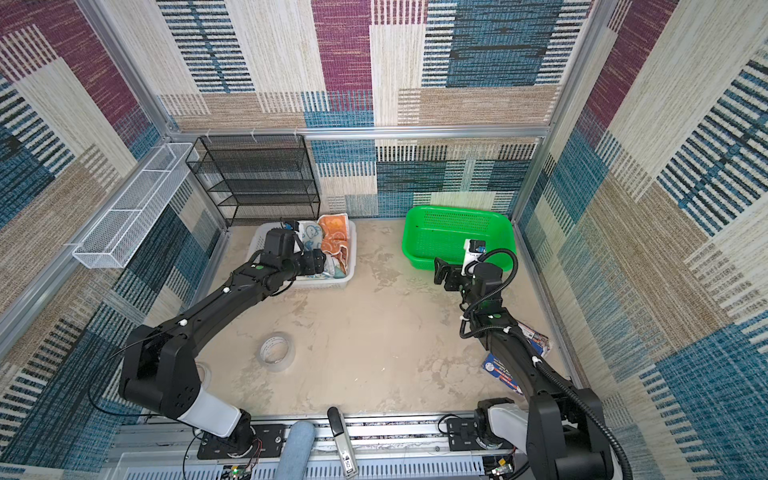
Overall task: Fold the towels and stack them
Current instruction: 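Grasp the blue-bunny towel edge with the left gripper while the right gripper approaches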
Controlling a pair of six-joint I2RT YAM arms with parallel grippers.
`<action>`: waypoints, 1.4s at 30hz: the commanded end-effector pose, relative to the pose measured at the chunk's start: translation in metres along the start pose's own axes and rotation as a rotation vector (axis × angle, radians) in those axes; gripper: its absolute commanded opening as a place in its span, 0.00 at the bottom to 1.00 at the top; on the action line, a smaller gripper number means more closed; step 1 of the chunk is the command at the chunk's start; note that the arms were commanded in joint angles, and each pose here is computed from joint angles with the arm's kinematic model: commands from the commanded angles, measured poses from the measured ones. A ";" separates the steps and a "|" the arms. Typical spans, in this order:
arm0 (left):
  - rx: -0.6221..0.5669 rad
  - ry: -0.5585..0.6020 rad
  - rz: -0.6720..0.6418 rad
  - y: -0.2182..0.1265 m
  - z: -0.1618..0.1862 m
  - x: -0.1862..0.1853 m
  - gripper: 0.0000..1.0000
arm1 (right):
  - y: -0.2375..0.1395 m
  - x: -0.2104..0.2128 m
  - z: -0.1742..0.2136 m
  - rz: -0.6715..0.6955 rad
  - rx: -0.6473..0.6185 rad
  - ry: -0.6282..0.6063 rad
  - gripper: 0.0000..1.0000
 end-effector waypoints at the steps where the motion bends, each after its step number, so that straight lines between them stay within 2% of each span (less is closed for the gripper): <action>1: 0.123 -0.012 -0.047 0.010 0.021 -0.005 0.73 | 0.008 0.006 0.006 -0.009 0.047 0.017 1.00; 6: 0.216 -0.007 -0.092 0.029 0.034 -0.007 0.58 | 0.018 0.016 0.014 -0.035 0.076 0.017 1.00; 14: 0.268 0.000 -0.128 0.041 0.044 -0.007 0.48 | 0.027 0.025 0.020 -0.054 0.099 0.011 1.00; 19: 0.250 0.018 -0.140 0.038 0.039 -0.009 0.44 | 0.031 0.029 0.022 -0.061 0.110 0.003 1.00; 21: 0.227 0.028 -0.148 0.033 0.035 -0.009 0.45 | 0.033 0.032 0.023 -0.064 0.115 -0.005 1.00; 26: 0.164 0.078 -0.168 0.014 0.023 -0.010 0.67 | 0.036 0.037 0.025 -0.063 0.129 -0.025 1.00; 28: 0.141 0.100 -0.176 0.009 0.018 -0.010 0.71 | 0.037 0.040 0.026 -0.067 0.132 -0.032 1.00; 33: 0.127 0.149 -0.195 0.014 0.007 -0.013 0.72 | 0.042 0.044 0.028 -0.073 0.144 -0.040 1.00; 42: 0.245 0.118 -0.285 0.023 0.021 -0.003 0.67 | 0.051 0.054 0.035 -0.084 0.181 -0.077 1.00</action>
Point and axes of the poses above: each gripper's point midway between its finger pads, its own y axis out along the fingers, its own x axis along the line the jaws close on, z = x × y, the point moved 4 cm from there along -y, back along the fingers, and after that the axes turned 10 degrees about -y, right-handed, at the moved point
